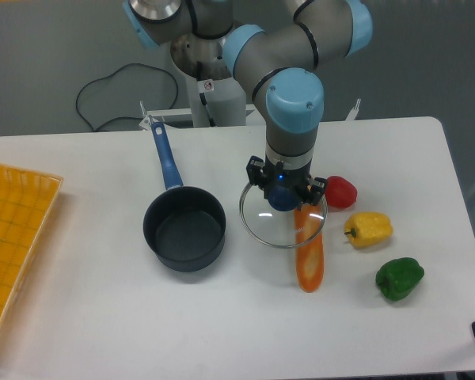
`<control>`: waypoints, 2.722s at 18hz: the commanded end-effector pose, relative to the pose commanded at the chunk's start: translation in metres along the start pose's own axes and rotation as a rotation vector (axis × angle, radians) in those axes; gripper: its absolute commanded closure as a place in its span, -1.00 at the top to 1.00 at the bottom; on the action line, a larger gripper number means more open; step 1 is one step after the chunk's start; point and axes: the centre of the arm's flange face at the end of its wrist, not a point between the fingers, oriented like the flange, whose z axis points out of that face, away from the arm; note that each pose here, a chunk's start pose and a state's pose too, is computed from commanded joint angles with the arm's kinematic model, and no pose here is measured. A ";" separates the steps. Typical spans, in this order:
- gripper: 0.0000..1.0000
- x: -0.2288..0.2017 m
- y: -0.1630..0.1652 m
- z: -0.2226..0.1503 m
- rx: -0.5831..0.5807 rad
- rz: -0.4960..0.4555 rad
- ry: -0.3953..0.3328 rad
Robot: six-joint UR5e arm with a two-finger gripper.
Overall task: Place the lid on the table
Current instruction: 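Lift the glass lid by its blue knob with the gripper, then carry the glass lid away from the bread and lower it to the table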
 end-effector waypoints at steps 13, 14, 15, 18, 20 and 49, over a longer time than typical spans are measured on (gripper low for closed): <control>-0.27 -0.017 -0.021 0.022 -0.008 -0.001 0.015; -0.27 -0.018 -0.024 0.023 -0.009 -0.001 0.014; -0.27 -0.020 -0.027 0.024 -0.009 -0.001 0.014; -0.27 -0.022 -0.034 0.022 -0.002 0.005 0.008; -0.27 -0.024 -0.037 0.024 -0.002 0.005 0.008; -0.27 -0.011 -0.118 0.109 0.018 -0.084 -0.048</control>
